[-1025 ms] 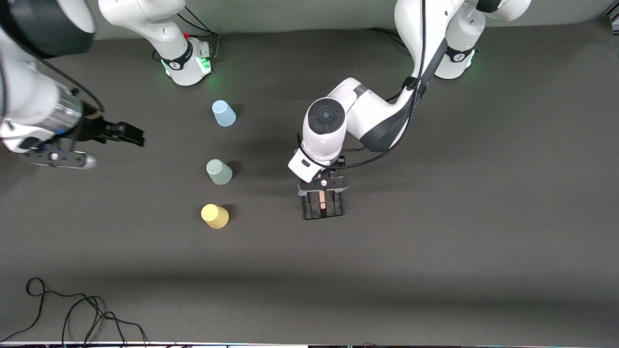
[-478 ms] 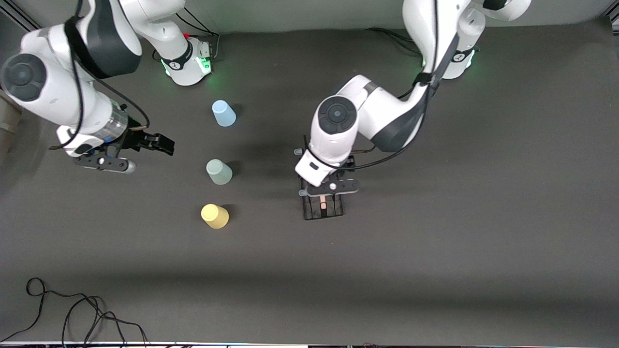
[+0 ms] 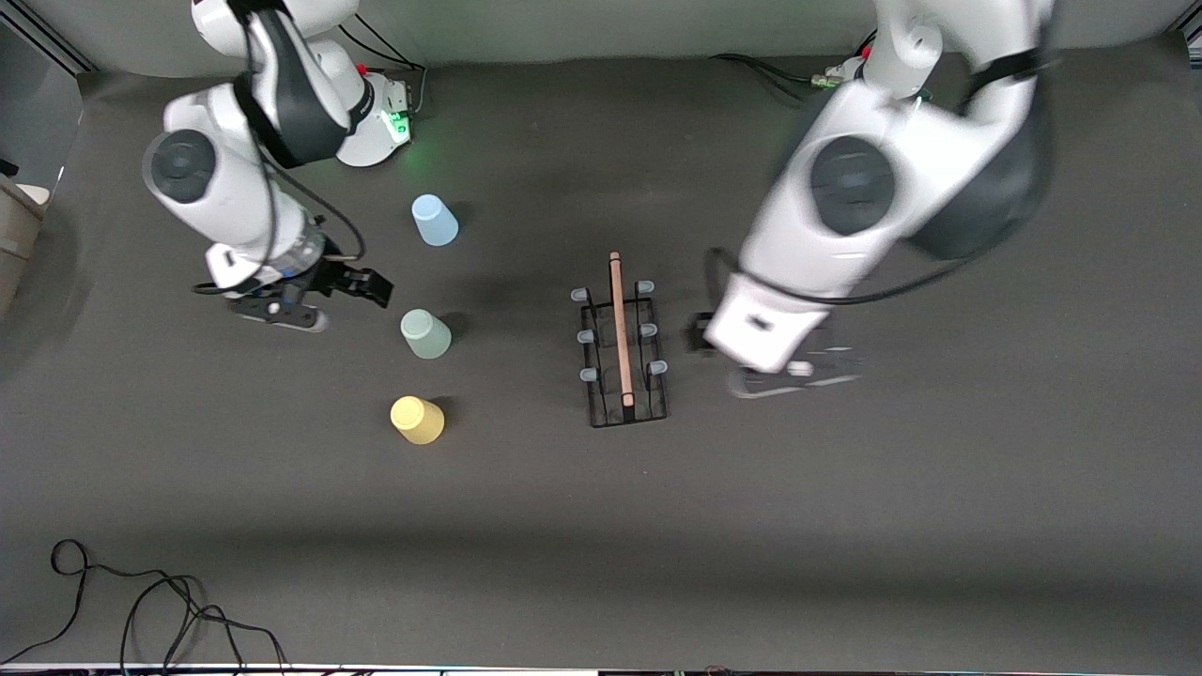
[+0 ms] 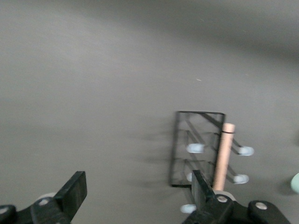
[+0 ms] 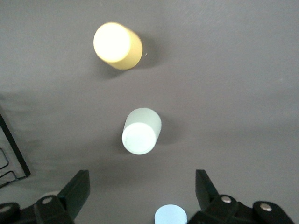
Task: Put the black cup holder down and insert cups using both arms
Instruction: 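Withdraw the left gripper while the right gripper reaches the green cup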
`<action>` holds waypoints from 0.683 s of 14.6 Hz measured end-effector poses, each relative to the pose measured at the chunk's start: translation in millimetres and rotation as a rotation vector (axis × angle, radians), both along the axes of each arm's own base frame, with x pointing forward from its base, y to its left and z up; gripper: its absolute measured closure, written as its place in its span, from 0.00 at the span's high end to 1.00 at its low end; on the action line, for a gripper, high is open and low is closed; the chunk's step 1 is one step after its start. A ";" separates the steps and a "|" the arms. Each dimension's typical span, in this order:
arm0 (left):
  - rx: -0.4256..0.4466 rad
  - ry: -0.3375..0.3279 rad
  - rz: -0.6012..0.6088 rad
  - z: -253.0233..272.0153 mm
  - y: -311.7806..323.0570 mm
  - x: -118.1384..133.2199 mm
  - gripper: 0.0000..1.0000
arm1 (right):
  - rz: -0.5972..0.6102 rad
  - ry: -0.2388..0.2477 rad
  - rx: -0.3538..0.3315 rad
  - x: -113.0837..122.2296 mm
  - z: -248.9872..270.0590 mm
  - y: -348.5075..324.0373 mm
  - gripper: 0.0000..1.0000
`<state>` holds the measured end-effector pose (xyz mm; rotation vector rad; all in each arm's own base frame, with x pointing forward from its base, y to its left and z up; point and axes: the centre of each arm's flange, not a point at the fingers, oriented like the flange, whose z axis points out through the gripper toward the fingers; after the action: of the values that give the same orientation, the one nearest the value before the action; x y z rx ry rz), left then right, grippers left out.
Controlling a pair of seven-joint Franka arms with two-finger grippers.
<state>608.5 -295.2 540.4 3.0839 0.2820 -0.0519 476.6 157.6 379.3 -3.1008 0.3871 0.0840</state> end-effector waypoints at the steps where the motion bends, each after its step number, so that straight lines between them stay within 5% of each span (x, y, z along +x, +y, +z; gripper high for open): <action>1: 0.004 0.006 -0.010 13.0 34.7 6.1 1.00 | -0.003 -0.001 -0.003 -5.1 -12.3 8.6 1.00; 6: 0.044 0.015 -0.074 29.3 173.7 33.0 1.00 | 0.012 0.002 -0.020 -14.4 -73.4 27.3 1.00; 10: 0.034 -0.004 -0.121 47.0 242.2 25.7 1.00 | 0.004 -0.004 -0.031 -8.3 -108.2 25.5 1.00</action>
<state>634.2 -53.0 587.4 3.1308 0.0967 -0.0455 468.2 183.1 271.1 -3.1315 0.3851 0.0724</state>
